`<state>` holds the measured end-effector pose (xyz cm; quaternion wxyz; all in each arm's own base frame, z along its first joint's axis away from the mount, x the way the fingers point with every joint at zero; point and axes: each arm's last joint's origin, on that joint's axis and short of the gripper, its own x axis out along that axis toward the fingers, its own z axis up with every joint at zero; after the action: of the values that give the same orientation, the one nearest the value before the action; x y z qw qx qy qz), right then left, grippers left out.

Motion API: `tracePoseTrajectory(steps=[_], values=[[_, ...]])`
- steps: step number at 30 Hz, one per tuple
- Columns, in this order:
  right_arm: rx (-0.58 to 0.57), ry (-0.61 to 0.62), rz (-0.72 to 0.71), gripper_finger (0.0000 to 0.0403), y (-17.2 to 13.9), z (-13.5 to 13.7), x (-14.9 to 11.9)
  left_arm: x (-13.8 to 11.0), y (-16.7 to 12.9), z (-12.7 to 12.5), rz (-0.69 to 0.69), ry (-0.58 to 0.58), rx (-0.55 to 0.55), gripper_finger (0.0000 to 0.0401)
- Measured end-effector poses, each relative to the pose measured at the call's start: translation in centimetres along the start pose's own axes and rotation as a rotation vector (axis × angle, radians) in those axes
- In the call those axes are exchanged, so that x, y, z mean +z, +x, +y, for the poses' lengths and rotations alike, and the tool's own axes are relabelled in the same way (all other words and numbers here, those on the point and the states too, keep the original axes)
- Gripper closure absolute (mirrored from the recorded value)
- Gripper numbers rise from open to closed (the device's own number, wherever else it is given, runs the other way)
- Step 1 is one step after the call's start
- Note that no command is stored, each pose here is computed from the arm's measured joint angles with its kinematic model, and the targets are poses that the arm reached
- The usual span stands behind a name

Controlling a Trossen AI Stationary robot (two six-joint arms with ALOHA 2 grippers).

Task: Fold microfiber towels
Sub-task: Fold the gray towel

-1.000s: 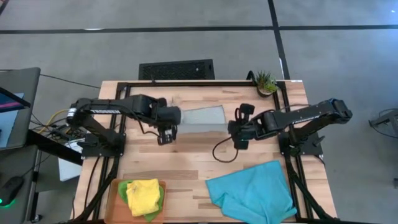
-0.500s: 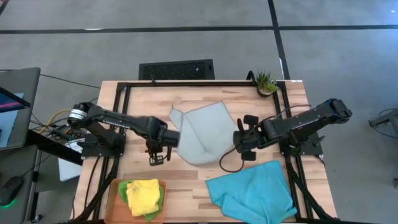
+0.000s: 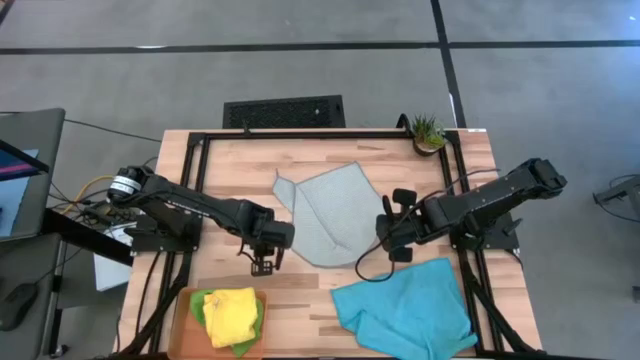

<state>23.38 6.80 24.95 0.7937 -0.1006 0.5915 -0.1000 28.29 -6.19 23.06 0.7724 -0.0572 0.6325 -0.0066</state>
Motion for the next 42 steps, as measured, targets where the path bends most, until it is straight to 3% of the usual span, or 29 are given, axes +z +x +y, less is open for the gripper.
tracePoseTrajectory(steps=[8,15,18,24,27,37,42], values=[[-0.003,0.001,-0.004,0.0397,0.0,0.0,0.0,0.6,0.1,-0.2,-0.069,0.037,-0.021,0.0391],[-0.003,0.001,-0.004,0.0397,0.0,0.0,0.0,0.9,0.1,0.6,-0.082,-0.026,-0.007,0.0321],[-0.003,0.001,-0.005,0.0397,0.0,0.0,0.1,1.3,0.8,1.4,-0.141,-0.136,-0.019,0.0296],[-0.003,-0.004,-0.005,0.0397,0.0,0.0,0.1,0.9,3.8,4.2,-0.171,-0.385,-0.228,0.0281],[-0.004,-0.008,-0.003,0.0397,0.0,0.0,0.0,0.1,5.2,5.3,-0.168,-0.47,-0.274,0.0281],[-0.004,-0.01,0.001,0.0397,0.0,0.0,0.0,-1.5,7.3,7.5,-0.191,-0.58,-0.296,0.0286],[-0.004,-0.009,0.001,0.0397,0.0,0.0,0.0,-1.2,7.5,8.0,-0.255,-0.579,-0.339,0.0287]])
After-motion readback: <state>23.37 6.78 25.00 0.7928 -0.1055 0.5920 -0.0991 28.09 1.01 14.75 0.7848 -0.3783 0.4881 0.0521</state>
